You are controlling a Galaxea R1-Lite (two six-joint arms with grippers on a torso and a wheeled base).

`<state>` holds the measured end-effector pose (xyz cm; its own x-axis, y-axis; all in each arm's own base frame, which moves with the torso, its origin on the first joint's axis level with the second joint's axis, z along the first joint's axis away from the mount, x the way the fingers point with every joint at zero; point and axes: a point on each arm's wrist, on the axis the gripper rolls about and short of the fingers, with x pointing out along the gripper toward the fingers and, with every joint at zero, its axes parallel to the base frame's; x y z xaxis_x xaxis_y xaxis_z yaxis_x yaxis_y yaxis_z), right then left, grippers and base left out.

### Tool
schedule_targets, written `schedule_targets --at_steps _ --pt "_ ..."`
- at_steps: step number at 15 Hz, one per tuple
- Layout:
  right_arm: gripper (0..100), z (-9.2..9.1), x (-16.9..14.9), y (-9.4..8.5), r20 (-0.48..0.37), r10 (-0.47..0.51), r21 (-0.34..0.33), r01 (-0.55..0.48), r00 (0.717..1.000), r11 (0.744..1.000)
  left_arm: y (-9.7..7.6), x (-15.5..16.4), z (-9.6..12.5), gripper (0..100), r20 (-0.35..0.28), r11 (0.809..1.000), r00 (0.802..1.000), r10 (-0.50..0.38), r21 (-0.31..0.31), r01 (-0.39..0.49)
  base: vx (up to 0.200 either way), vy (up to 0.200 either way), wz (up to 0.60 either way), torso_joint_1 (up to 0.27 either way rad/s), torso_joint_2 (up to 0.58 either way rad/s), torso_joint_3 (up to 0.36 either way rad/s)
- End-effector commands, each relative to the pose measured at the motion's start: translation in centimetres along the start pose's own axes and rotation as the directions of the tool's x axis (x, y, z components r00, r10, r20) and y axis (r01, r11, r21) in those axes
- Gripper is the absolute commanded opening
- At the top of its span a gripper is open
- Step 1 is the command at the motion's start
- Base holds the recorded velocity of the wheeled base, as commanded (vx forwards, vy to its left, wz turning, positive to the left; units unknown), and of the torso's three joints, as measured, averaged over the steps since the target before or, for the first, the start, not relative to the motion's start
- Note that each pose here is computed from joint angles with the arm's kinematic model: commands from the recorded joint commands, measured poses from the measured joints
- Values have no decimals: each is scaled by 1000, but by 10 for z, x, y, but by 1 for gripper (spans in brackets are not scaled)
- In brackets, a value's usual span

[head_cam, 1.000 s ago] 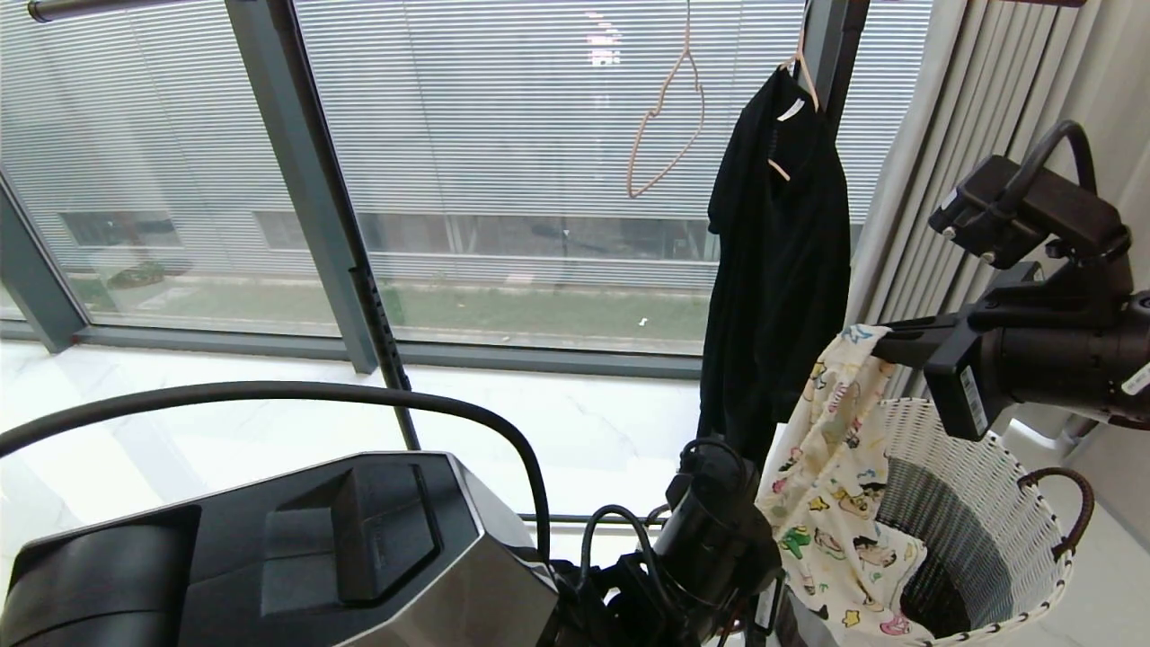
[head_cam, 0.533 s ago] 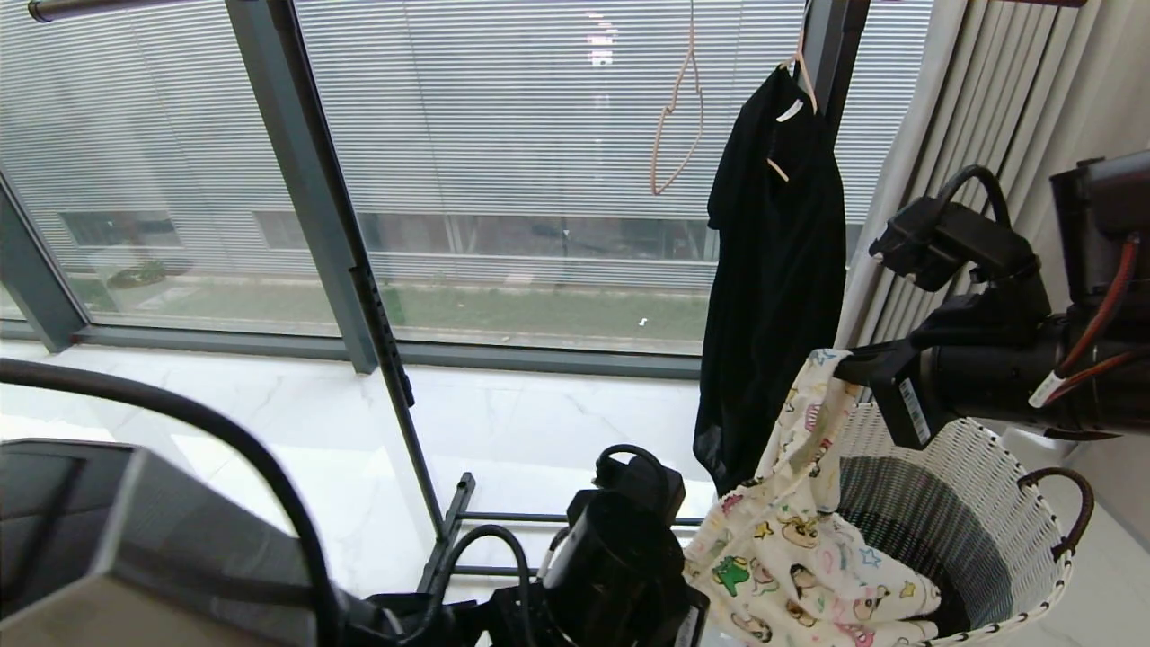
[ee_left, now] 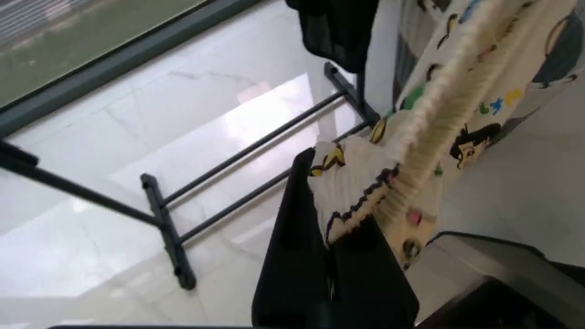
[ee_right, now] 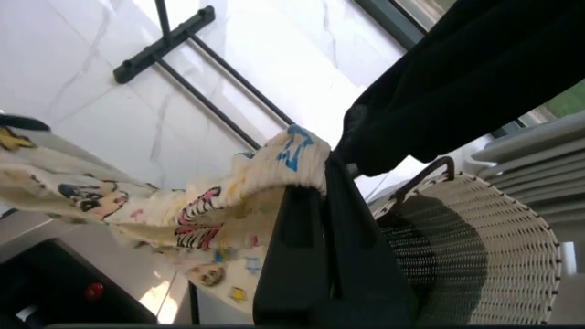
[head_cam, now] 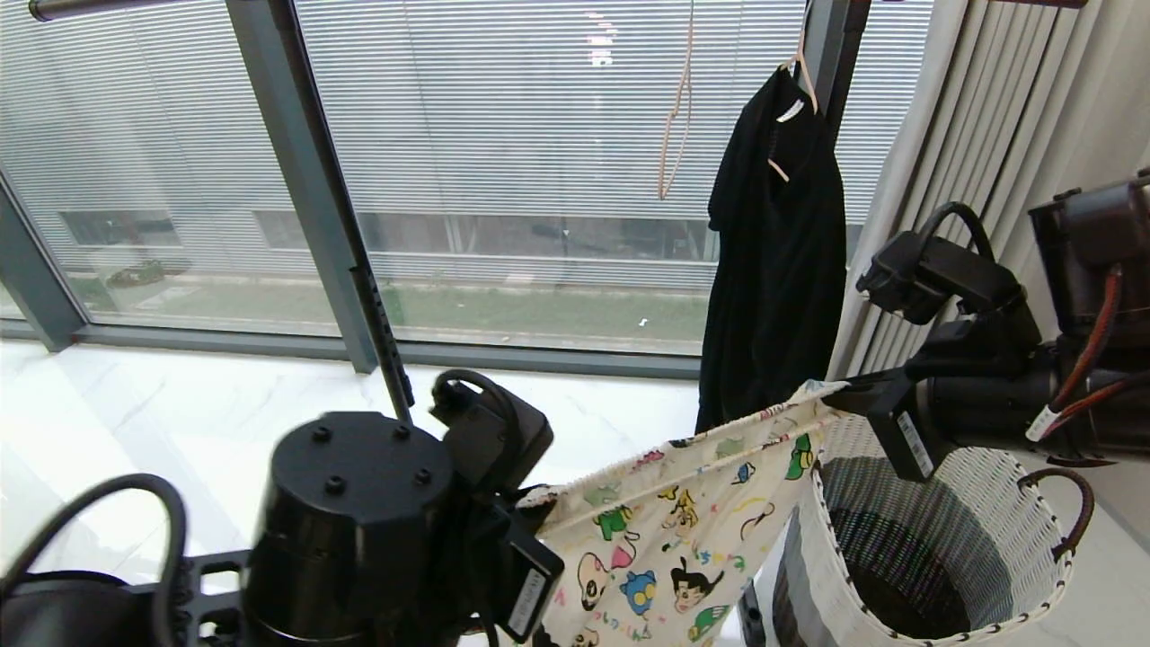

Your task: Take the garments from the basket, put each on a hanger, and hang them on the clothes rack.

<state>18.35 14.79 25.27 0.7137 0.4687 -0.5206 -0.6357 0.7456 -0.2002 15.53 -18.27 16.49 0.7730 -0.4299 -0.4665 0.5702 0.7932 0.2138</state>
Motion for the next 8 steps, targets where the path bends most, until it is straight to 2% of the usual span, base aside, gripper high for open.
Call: schedule_targets --at_steps 1,2,4,6,8 --pt "0 0 -17 -2 21 -7 0 7 1000 1000 27 -41 28 0 113 998 992 49 -52 -43 0 0 0 0 0 0" --pt "0 -1 -23 -2 23 -6 -23 6 1000 1000 31 -57 37 0 97 998 994 42 -44 -37 0 0 0 0 0 0" --pt "0 4 -26 -3 46 -10 -42 12 999 999 30 -70 44 0 95 1000 995 8 -28 -6 0 0 0 0 0 0" --pt "0 10 -29 -4 68 -13 -83 18 998 996 29 -74 48 0 118 999 992 -37 -28 41 0 0 0 0 0 0" --pt "0 16 -35 -6 98 -20 -94 29 995 995 31 -77 56 0 152 997 986 -66 -31 71 0 0 0 0 0 0"
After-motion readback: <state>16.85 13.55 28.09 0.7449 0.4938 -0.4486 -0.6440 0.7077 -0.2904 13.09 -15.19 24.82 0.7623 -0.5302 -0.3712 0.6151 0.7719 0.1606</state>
